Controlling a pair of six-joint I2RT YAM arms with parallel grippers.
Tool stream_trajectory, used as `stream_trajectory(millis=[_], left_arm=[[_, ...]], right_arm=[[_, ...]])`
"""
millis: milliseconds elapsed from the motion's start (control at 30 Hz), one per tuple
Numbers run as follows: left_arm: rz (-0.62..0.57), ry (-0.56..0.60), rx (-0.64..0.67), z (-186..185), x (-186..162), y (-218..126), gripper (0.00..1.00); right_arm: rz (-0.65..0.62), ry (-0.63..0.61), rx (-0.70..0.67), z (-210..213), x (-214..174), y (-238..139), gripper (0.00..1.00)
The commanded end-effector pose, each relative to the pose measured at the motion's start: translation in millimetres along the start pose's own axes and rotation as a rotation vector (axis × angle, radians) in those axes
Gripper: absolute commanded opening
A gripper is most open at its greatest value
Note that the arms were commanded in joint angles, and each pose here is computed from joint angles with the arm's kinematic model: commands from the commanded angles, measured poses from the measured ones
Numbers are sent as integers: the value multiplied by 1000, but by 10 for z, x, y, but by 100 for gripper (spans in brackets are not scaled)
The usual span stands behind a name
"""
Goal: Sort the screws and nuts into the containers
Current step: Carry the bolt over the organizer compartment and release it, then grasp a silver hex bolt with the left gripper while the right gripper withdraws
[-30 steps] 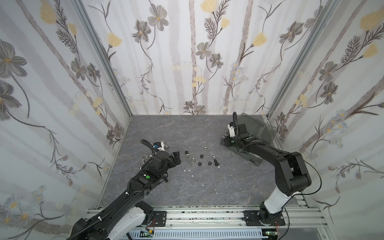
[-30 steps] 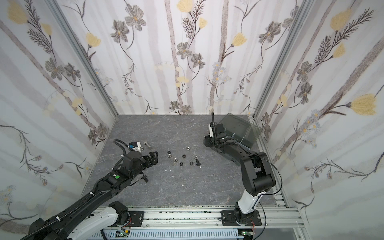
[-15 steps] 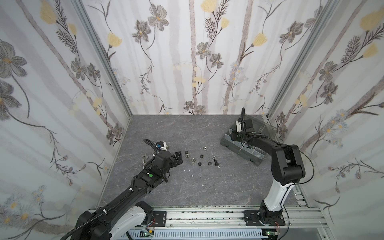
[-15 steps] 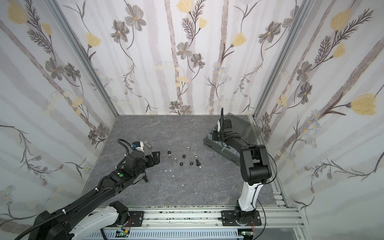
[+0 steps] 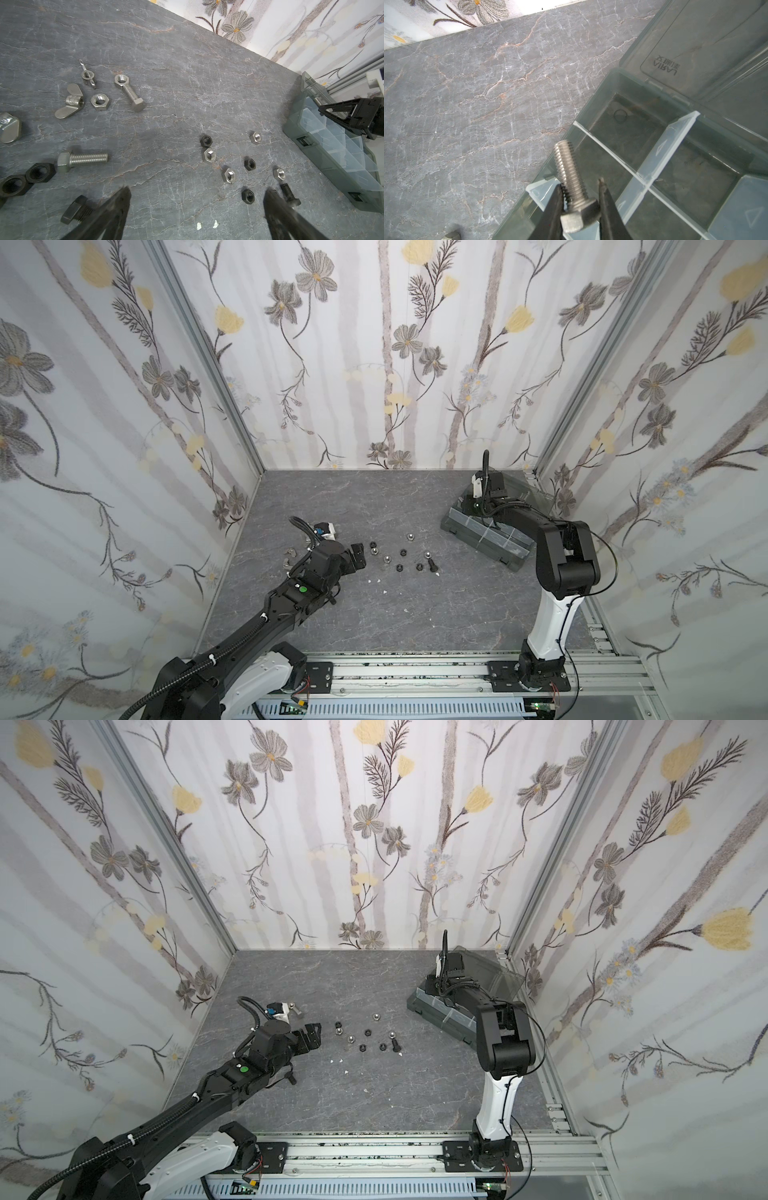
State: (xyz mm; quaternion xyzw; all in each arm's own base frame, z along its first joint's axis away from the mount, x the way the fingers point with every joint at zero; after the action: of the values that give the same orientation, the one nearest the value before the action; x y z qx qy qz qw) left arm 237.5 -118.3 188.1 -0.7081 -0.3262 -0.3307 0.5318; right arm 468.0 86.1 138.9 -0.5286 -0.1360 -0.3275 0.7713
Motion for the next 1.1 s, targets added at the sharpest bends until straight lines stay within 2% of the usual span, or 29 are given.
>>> stream_trajectory(millis=[0,100,367,600,667,900,1067], left_arm=[[-22,-33,6,-13,87,-32,100],[-18,-27,19,-13,148,-70,100],[21,7,60,34,364,-164,99],[122,-4,116,243,469,-60,91],[154,-26,130,346,453,0,88],[257,-70,185,624,334,206,87],[356,-56,252,765,213,377,77]], right_arm=[[-10,-9,0,0,35,-5,26],[-13,-11,-1,-14,40,-25,34],[-61,-15,43,85,149,-224,49],[-92,-4,138,230,16,-499,54],[-72,-20,150,278,-101,-510,56],[-58,-41,210,381,-466,-619,63],[-105,-52,282,527,-560,-833,64]])
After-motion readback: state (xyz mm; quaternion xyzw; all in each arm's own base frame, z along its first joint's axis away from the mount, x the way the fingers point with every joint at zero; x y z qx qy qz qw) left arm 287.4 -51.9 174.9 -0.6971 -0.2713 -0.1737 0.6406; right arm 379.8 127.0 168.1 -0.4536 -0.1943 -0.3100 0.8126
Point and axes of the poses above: each gripper's point midway between its finger pads, its own y axis out along the fingers, its own z axis along the line the jaws close on, x = y × z, the point moved 7 cm from there along -y, back along the fingers, and after that the axes turned 14 degrees about y, right-handed, at the moved point
